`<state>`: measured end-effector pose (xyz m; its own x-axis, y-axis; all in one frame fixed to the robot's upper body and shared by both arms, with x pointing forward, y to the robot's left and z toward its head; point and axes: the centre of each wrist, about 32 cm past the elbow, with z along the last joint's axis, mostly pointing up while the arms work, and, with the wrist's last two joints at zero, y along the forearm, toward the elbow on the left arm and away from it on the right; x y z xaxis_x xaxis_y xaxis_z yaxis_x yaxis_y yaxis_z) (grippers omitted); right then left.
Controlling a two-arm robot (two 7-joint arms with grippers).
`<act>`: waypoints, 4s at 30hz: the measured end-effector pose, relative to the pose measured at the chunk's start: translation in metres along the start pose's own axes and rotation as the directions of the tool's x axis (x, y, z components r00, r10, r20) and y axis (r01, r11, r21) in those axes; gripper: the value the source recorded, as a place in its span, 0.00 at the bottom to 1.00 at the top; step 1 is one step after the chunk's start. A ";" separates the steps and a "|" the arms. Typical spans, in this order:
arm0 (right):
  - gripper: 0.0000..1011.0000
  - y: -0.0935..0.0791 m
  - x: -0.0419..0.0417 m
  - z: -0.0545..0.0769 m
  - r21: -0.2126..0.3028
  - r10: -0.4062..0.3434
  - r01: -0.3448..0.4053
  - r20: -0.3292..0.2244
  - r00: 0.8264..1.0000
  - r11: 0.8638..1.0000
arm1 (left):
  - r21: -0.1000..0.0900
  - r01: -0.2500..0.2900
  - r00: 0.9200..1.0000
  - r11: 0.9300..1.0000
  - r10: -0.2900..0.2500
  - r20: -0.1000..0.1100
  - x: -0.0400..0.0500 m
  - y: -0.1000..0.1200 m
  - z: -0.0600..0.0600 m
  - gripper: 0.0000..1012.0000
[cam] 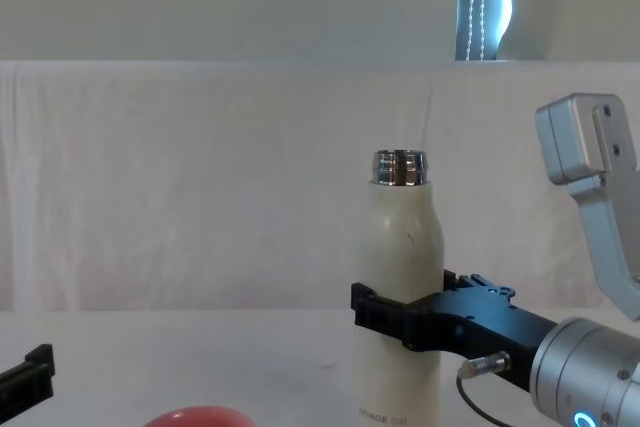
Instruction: Grasp the thermos with one hand and pour water into the cup lid.
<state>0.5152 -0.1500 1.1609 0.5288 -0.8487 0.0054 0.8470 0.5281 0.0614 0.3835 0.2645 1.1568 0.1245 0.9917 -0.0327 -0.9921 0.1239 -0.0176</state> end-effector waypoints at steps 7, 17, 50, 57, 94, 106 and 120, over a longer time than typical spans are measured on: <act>0.99 0.003 -0.0004 -0.001 -0.004 0.003 -0.003 0.000 1.000 1.000 | 0.000 0.000 1.000 1.000 0.000 0.000 0.0000 0.000 0.000 0.99; 0.99 0.009 -0.0015 0.001 -0.005 0.006 -0.006 0.002 1.000 1.000 | 0.000 0.000 1.000 1.000 0.000 0.000 0.0000 0.000 0.000 0.99; 0.94 0.011 -0.0012 0.002 -0.018 -0.001 0.001 0.023 1.000 1.000 | 0.000 0.000 1.000 1.000 0.000 0.000 0.0000 0.000 0.000 0.99; 0.94 0.012 -0.0044 0.003 -0.019 -0.010 0.011 0.037 0.999 1.000 | 0.000 0.000 1.000 1.000 0.000 0.000 0.0000 0.000 0.000 0.99; 0.94 0.010 -0.0119 0.036 0.005 -0.046 0.045 0.040 0.998 0.999 | 0.000 0.000 1.000 1.000 0.000 0.000 0.0000 0.000 0.000 0.99; 0.94 0.010 -0.0116 0.035 0.006 -0.043 0.043 0.040 0.998 0.999 | 0.000 0.000 1.000 1.000 0.000 0.000 0.0000 0.000 0.000 0.99; 0.94 0.010 -0.0116 0.035 0.007 -0.042 0.042 0.039 0.998 0.999 | 0.000 0.000 1.000 1.000 0.000 0.000 0.0000 0.000 0.000 0.99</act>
<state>0.5154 -0.1360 1.1964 0.4899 -0.8708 0.0417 0.8681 0.4917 0.0684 0.3835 0.2645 1.1568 0.1245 0.9917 -0.0327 -0.9921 0.1240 -0.0176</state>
